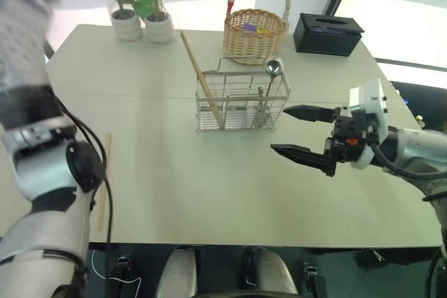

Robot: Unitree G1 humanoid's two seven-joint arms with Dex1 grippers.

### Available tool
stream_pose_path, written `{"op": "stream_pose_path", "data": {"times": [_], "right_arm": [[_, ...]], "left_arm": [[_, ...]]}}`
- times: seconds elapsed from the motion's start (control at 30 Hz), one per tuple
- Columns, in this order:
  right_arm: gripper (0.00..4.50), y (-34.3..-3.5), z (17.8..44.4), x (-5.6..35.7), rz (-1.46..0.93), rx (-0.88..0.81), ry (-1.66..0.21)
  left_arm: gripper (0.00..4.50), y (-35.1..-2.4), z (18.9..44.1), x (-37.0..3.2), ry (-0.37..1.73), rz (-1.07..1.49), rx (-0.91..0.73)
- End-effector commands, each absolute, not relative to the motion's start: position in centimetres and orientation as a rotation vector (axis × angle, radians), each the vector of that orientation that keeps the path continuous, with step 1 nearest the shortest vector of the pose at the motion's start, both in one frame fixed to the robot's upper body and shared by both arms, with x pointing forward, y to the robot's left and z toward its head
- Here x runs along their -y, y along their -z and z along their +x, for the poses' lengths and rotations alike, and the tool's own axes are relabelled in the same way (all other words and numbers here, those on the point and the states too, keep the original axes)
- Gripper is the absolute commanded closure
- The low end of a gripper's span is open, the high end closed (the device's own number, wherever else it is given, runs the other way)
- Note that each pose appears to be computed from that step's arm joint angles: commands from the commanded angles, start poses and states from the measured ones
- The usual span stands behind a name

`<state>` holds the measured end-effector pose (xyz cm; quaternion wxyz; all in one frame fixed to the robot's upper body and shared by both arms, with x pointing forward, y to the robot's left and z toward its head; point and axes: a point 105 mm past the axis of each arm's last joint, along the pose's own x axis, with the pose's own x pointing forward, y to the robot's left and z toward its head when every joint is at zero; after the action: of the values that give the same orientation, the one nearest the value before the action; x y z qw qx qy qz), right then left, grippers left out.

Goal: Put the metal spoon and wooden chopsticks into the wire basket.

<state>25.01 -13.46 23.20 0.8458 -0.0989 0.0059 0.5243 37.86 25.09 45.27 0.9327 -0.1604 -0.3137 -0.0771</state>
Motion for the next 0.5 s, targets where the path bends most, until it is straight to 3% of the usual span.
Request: {"op": "stream_pose_path", "data": {"times": [0.03, 0.13, 0.23, 0.33, 0.43, 0.5], "right_arm": [[0.0, -24.2, 25.0, 13.2, -0.228, 0.041, -1.1], [0.0, -24.4, 25.2, 13.4, -0.205, 0.051, -1.076], [0.0, -24.1, 25.0, 13.5, -0.204, 0.049, -1.061], [0.0, -23.8, 24.9, 13.4, -0.192, 0.052, -1.055], [0.0, -23.5, 25.0, 13.1, -0.168, 0.056, -1.047], [0.0, -23.3, 25.0, 12.9, -0.164, 0.056, -1.048]], "left_arm": [[3.89, -42.2, 40.6, -22.5, 0.186, -0.258, 0.428], [3.89, -34.0, 43.4, -22.5, 0.092, -0.109, 0.055], [3.89, -25.2, 42.5, -26.7, -0.162, -0.053, -0.354], [3.89, -21.1, 40.3, -27.9, -0.216, -0.075, -0.572], [3.89, -19.8, 38.8, -29.8, -0.309, -0.05, -0.648], [3.12, -20.1, 38.5, -30.4, -0.336, -0.058, -0.656]]}}
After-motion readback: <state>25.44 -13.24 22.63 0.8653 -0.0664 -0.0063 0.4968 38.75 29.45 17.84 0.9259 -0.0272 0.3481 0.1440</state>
